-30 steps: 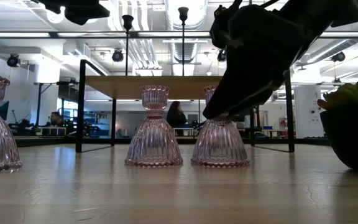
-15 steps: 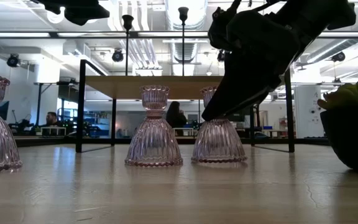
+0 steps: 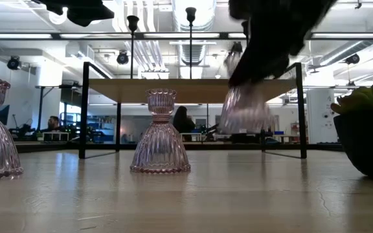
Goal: Pick & Place candle stick holders
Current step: Put the right pink glass candle holder on the shelf, then put the left pink glass candle holder on the shelf
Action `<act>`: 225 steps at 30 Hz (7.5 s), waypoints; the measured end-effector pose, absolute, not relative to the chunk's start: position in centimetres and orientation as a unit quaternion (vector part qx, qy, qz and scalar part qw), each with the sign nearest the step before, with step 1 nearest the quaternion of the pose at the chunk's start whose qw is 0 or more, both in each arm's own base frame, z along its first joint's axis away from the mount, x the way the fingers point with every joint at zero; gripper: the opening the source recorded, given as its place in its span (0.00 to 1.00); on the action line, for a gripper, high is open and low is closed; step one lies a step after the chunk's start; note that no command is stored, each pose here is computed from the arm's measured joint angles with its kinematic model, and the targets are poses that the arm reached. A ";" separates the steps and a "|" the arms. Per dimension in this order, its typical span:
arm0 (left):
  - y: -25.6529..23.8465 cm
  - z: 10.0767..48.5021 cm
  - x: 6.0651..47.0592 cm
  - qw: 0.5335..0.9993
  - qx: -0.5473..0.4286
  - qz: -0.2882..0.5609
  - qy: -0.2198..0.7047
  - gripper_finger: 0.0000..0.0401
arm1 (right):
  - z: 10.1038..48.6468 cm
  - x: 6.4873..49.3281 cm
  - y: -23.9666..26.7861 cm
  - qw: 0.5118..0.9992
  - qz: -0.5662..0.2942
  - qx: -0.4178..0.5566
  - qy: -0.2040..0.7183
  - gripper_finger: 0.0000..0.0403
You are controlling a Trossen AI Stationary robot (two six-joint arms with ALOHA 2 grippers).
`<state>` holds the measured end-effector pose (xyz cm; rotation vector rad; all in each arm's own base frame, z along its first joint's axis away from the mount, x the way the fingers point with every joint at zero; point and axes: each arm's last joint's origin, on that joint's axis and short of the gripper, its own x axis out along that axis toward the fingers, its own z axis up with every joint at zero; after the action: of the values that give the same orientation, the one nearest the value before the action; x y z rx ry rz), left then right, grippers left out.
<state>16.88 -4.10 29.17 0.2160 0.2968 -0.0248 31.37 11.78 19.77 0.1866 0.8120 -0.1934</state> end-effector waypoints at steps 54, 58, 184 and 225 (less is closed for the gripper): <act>-4.1 29.3 16.9 0.985 0.105 -0.012 0.139 0.52 | 29.4 29.7 -6.7 0.914 -0.195 0.047 0.354 0.31; -4.1 29.3 16.9 0.985 0.105 -0.012 0.139 0.52 | 29.4 29.7 -6.8 0.914 -0.195 0.047 0.352 0.31; -4.1 29.3 16.9 0.985 0.105 -0.012 0.139 0.52 | 32.1 27.3 -1.6 0.904 -0.321 0.061 0.276 0.50; -4.1 29.4 16.9 0.988 0.070 -0.010 0.138 0.52 | 30.8 25.9 10.4 0.945 -0.133 0.028 0.298 0.25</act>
<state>16.94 -4.14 29.36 0.1414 0.2762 -0.0202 25.87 10.43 30.82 0.0568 0.6082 -0.2719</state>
